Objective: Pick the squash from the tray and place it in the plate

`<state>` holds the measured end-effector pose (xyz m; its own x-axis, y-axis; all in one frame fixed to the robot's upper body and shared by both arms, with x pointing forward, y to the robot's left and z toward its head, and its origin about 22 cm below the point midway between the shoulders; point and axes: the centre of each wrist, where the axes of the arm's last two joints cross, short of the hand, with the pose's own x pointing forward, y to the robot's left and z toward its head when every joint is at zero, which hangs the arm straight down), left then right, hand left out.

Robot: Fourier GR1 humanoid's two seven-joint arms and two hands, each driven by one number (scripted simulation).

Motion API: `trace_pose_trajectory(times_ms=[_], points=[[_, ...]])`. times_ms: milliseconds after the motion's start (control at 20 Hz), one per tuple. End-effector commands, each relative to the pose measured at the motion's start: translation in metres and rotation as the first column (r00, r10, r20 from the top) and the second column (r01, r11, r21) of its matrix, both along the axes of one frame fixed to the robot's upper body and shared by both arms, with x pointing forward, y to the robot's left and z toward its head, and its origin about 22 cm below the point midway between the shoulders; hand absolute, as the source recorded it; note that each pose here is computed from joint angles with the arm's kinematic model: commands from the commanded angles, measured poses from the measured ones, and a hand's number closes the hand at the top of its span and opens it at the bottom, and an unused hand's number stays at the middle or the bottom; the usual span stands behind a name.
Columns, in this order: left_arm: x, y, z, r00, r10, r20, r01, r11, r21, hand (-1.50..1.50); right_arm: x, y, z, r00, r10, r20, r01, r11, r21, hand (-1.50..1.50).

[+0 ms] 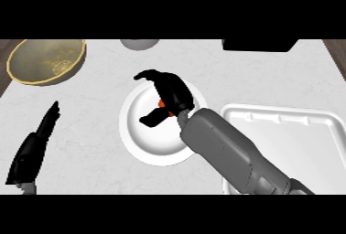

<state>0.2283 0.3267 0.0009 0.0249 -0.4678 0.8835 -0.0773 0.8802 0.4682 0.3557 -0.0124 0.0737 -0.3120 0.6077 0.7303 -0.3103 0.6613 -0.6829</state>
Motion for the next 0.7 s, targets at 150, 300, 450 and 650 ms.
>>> trace_pose_trajectory(times_ms=[150, 300, 450, 650], points=[[-0.012, 0.004, -0.007, 1.0, 0.025, -0.005, -0.025, 1.0, -0.009, 0.0, 0.022, -0.026, 0.011, 0.986, -0.168, 0.009, 0.158, 0.944, 0.289, -1.5], [-0.002, 0.001, -0.007, 0.999, 0.043, -0.013, -0.043, 0.999, 0.009, 0.0, 0.028, -0.04, 0.014, 0.969, -0.244, -0.027, 0.24, 0.914, 0.327, -1.5], [-0.005, 0.001, -0.001, 1.0, 0.022, -0.001, -0.022, 1.0, -0.008, 0.0, 0.042, -0.081, 0.017, 0.969, -0.237, -0.072, 0.243, 0.86, 0.449, -1.5], [-0.002, 0.0, -0.001, 0.999, 0.036, 0.0, -0.036, 0.999, 0.0, 0.0, 0.049, -0.148, 0.016, 0.973, -0.226, -0.047, 0.213, 0.801, 0.56, -1.5]])
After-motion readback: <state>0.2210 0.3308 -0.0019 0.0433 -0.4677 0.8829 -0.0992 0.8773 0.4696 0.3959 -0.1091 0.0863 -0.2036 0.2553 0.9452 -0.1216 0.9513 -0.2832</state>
